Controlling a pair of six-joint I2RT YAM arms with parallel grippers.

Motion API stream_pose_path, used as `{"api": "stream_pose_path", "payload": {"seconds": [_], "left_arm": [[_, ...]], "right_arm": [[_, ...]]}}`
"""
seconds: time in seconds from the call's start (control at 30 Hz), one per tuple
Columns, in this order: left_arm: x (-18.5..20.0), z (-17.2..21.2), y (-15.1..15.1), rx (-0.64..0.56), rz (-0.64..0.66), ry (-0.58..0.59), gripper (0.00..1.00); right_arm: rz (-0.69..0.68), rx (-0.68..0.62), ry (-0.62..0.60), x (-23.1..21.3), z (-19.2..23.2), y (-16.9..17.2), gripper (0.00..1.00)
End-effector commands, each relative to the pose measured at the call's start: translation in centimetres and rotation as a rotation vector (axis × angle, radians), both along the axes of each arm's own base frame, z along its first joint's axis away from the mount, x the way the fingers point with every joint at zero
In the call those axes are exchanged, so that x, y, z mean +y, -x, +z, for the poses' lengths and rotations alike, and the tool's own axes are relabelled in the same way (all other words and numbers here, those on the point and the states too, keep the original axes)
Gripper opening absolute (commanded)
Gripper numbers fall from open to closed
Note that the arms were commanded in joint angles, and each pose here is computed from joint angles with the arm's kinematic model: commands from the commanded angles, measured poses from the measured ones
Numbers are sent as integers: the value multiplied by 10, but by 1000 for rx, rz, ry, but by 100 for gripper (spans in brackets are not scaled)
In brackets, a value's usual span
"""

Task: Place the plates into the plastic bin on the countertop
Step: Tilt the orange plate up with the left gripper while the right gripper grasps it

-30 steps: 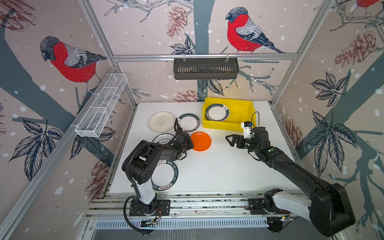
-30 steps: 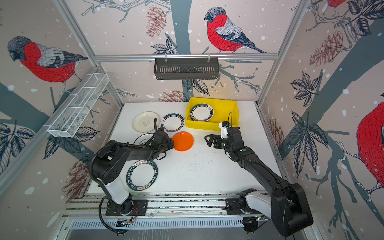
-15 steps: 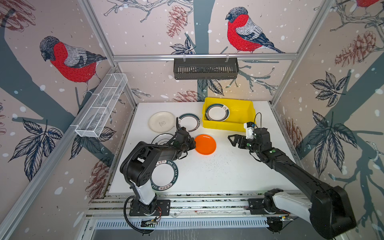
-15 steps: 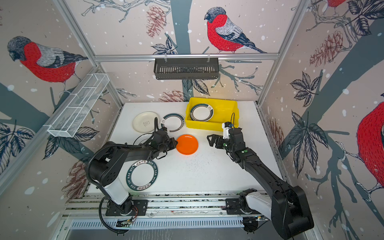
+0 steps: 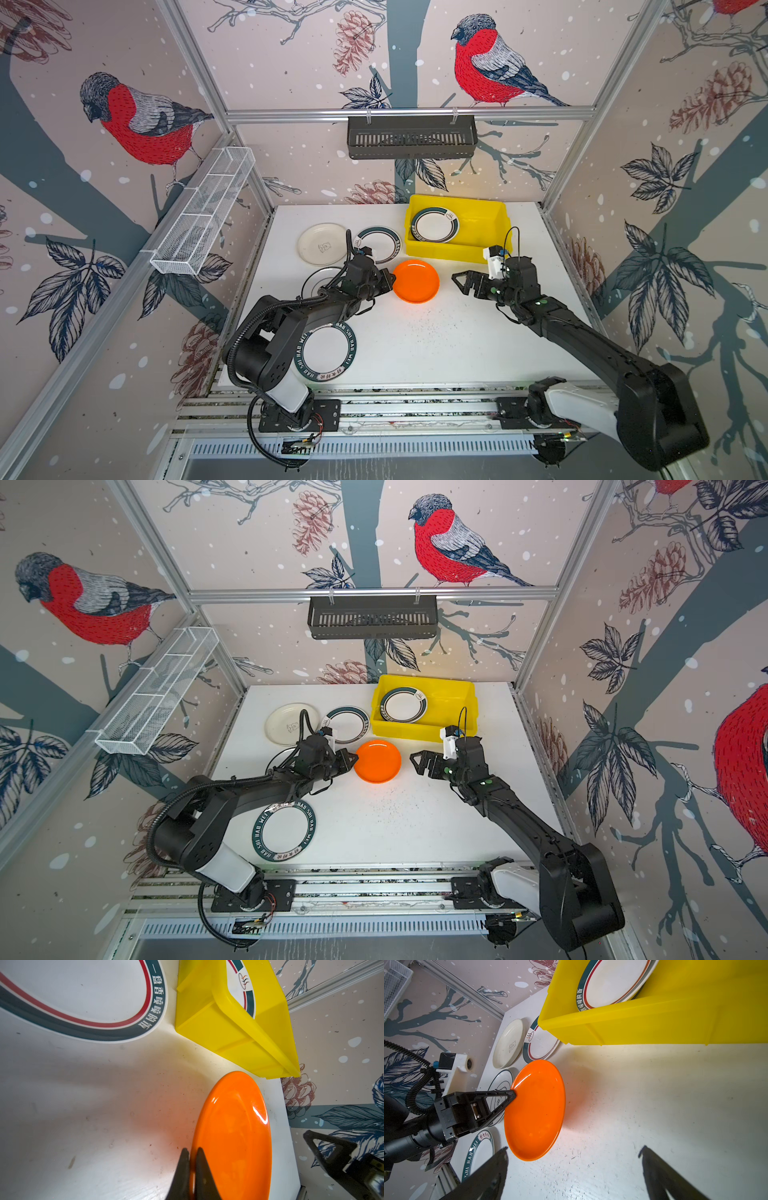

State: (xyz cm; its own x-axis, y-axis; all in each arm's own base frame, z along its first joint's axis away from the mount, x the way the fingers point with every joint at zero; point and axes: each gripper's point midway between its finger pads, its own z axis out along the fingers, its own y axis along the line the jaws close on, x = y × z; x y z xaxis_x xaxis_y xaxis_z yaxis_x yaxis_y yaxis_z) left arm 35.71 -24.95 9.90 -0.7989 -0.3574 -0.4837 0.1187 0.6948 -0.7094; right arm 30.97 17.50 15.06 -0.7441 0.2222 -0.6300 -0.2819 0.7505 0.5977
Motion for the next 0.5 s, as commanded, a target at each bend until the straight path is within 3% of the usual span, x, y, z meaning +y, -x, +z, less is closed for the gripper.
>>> {"api": "stream_pose_path", "payload": {"seconds": [0.0,0.2,0.37,0.47], "left_arm": [[-9,20,-2,-36,-16,91,0],[-19,30,2,-52,-41,169,0],[-31,36,5,-65,-66,184,0],[-41,39,8,-74,-92,187,0]], "right_arm": [[37,-6,-58,9,6,1,99],[63,21,-100,17,2,2,83],[84,41,-129,24,0,2,62],[88,40,-141,27,1,1,60]]}}
